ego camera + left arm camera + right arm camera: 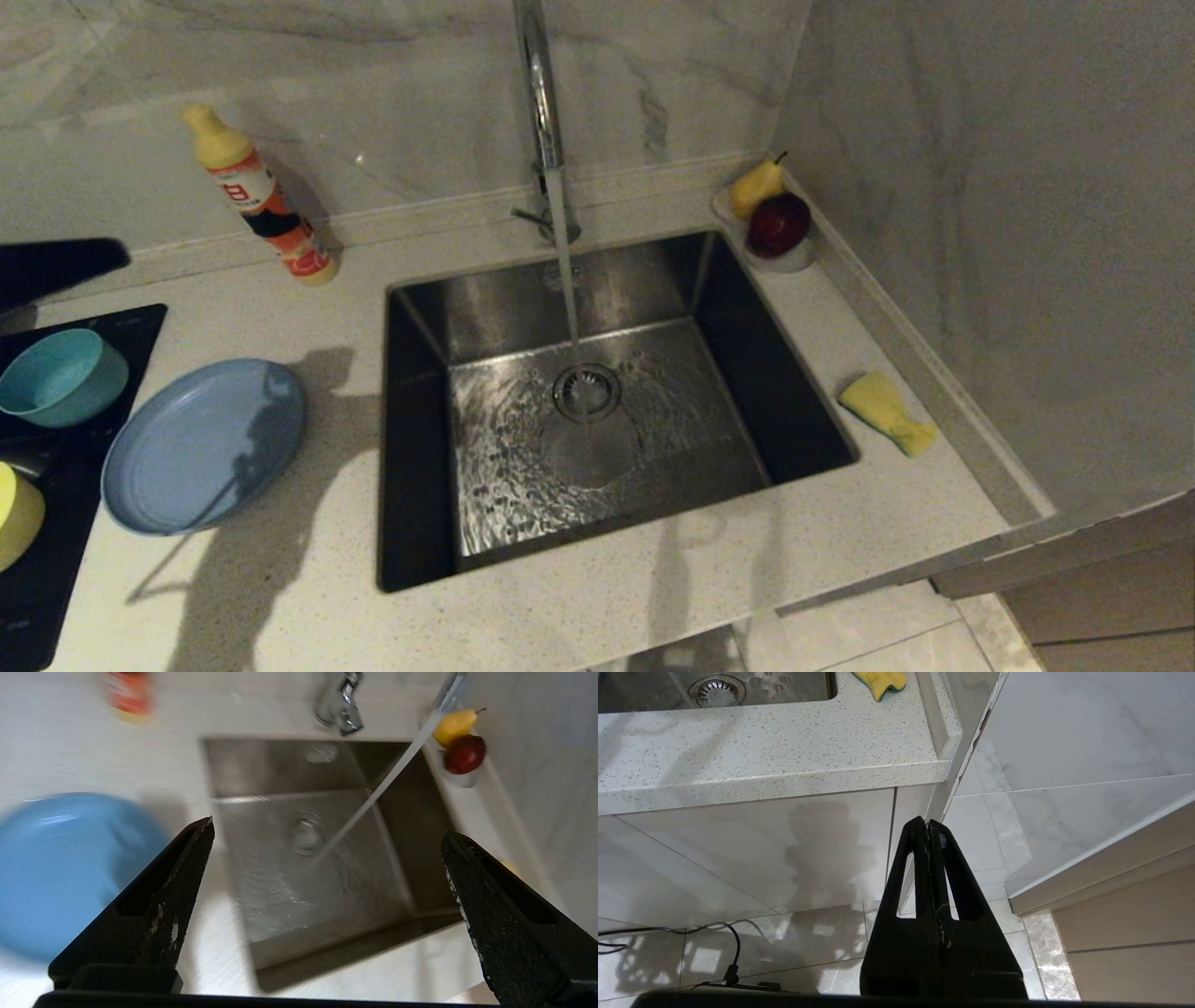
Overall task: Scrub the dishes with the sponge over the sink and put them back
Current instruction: Turn off the faucet
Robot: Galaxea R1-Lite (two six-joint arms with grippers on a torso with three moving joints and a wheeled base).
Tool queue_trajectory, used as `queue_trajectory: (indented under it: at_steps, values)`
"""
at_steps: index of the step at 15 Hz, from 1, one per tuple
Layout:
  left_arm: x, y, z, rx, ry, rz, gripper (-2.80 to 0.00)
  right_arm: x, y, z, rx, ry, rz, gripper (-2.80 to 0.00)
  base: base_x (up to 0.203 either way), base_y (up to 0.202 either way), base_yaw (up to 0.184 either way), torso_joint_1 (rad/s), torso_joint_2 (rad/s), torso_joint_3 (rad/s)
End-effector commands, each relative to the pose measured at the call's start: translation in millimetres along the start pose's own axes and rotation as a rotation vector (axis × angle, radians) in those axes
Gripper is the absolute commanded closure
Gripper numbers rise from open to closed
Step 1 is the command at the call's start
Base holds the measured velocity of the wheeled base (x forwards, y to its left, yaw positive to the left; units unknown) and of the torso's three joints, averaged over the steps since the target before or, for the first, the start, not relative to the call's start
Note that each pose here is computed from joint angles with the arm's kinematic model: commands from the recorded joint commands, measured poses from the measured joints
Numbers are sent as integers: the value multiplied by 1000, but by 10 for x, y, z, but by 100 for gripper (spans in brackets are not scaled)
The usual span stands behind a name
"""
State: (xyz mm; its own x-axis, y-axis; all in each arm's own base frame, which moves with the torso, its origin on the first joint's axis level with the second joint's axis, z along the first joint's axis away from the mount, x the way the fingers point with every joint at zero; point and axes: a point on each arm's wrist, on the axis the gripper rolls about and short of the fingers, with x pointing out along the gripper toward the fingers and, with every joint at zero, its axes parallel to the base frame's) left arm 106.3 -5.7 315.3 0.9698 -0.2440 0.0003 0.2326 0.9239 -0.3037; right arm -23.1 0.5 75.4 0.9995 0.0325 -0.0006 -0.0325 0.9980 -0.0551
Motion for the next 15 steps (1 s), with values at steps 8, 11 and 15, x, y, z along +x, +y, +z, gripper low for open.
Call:
queue_trajectory:
  at_steps: [8, 11, 15]
  values:
    - [2375, 105, -436, -289, 371, -101, -280, 1, 0, 0, 0, 1, 1, 0, 0, 0, 0, 0, 0, 0]
    - [2393, 48, -297, -298, 327, -110, -280, 1, 0, 0, 0, 1, 1, 0, 0, 0, 0, 0, 0, 0]
    - [2399, 47, -294, -313, 323, -116, 0, 0, 0, -1, -2, -1, 1, 0, 0, 0, 0, 0, 0, 0]
